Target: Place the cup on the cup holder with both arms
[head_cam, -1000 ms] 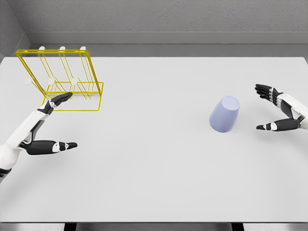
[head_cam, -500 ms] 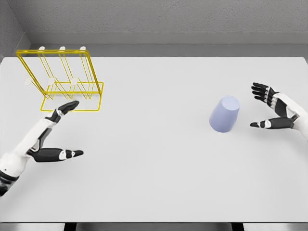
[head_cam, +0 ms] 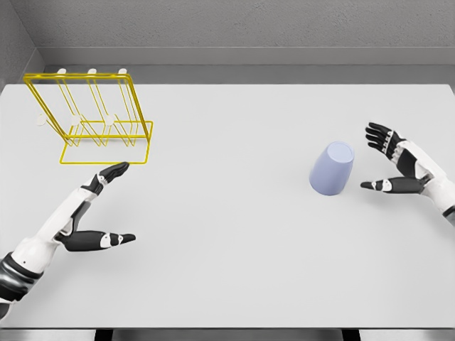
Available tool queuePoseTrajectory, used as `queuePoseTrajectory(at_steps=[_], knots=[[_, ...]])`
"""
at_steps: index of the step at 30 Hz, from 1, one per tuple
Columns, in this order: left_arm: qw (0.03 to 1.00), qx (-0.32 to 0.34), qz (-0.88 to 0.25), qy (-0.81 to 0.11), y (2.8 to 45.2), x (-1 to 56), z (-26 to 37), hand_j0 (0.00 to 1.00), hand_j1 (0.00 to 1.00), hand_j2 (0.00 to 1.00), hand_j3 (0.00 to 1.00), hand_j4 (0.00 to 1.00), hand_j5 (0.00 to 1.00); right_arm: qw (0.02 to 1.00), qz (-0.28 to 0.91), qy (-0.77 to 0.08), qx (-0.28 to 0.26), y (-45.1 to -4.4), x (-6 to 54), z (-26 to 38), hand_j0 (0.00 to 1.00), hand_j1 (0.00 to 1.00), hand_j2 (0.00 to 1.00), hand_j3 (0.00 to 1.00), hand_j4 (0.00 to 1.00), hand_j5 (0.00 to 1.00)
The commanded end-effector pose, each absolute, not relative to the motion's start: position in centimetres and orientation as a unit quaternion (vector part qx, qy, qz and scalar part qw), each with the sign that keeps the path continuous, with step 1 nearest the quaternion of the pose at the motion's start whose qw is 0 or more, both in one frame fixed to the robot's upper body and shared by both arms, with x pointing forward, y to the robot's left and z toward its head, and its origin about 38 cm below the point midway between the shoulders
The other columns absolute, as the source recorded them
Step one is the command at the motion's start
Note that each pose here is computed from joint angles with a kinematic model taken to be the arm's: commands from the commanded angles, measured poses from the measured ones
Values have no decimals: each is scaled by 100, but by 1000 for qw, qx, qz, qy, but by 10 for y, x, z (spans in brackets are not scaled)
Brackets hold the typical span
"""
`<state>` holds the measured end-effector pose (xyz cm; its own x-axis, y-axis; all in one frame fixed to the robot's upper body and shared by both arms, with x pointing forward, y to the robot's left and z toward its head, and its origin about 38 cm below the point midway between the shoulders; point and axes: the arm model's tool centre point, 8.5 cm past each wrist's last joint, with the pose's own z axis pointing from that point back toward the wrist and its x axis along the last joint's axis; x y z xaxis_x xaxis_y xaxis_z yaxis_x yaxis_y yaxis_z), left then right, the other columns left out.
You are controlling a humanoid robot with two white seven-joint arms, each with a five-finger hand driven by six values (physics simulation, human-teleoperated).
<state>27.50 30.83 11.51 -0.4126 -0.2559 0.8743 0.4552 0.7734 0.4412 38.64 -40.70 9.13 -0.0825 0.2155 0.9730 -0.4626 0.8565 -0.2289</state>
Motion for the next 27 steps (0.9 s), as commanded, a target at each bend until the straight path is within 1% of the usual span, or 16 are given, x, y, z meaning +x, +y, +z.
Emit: queuePoseTrajectory(at_steps=[1, 6, 27], knots=[[540, -64, -332, -771, 310, 274, 115, 100, 100, 100, 100, 100, 100, 667, 251, -696, 93, -404, 387, 92, 100, 100, 100, 100, 100, 100], [543, -69, -338, -766, 310, 271, 112, 100, 100, 100, 100, 100, 100, 665, 248, -696, 108, -389, 385, 82, 100, 100, 100, 100, 100, 100], [536, -64, -349, -766, 307, 271, 111, 100, 100, 100, 100, 100, 100, 652, 248, -704, 131, -364, 383, 77, 100, 100, 100, 100, 100, 100]])
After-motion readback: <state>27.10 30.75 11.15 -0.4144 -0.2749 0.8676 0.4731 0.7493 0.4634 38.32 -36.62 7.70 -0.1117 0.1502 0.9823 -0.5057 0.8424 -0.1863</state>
